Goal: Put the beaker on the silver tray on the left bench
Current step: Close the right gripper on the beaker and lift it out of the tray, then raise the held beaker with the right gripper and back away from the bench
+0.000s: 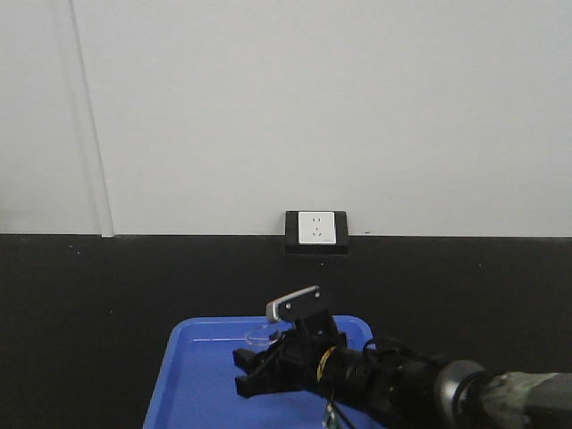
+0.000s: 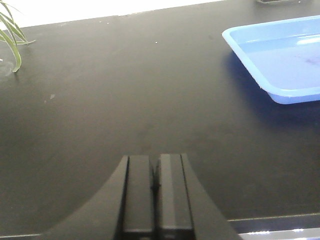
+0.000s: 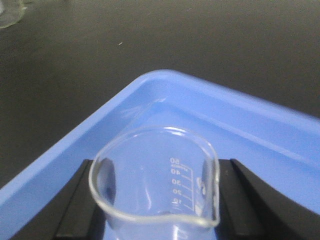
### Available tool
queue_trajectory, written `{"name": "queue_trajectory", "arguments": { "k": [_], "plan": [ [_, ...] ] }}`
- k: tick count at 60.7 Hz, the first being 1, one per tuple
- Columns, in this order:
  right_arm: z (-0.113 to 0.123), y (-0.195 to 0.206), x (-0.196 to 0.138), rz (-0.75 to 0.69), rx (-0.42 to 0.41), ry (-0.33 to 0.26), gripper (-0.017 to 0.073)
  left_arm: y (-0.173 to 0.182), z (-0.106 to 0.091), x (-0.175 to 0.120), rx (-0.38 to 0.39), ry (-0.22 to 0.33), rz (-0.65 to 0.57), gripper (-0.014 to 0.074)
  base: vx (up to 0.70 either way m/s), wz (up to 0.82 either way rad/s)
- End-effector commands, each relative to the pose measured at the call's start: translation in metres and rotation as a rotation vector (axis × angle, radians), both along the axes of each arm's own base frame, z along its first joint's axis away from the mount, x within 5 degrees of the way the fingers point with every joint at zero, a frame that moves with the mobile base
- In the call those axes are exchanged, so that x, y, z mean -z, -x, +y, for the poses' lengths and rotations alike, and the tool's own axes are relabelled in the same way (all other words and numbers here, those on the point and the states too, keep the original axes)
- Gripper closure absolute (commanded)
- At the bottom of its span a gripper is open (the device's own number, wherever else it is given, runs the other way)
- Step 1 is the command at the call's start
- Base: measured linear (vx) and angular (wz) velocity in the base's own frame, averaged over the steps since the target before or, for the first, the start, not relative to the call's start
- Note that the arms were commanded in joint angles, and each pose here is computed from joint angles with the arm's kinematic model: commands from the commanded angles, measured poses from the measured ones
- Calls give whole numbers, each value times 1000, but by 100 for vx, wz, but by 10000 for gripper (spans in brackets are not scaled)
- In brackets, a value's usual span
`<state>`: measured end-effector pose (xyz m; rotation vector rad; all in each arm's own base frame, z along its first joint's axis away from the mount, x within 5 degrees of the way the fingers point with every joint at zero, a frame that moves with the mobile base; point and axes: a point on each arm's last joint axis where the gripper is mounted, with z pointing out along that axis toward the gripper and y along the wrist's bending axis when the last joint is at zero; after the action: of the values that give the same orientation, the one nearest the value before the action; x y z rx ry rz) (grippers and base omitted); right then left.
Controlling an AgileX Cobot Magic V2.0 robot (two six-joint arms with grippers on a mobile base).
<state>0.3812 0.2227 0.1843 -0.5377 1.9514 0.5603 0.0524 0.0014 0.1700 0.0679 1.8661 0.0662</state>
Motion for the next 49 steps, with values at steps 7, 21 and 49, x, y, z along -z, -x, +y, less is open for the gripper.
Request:
{"name": "queue_trajectory", "arguments": {
  "k": [7, 21, 49],
  "plan": [
    [-28, 30, -97, -128, 83, 27, 573, -2, -1, 0, 10, 5, -63, 592, 0, 0],
    [-72, 102, -148, -220, 124, 53, 571, -2, -1, 0, 10, 5, -63, 592, 0, 0],
    [-169, 258, -140, -348, 262, 38, 571, -2, -1, 0, 10, 5, -63, 592, 0, 0]
  ]
}}
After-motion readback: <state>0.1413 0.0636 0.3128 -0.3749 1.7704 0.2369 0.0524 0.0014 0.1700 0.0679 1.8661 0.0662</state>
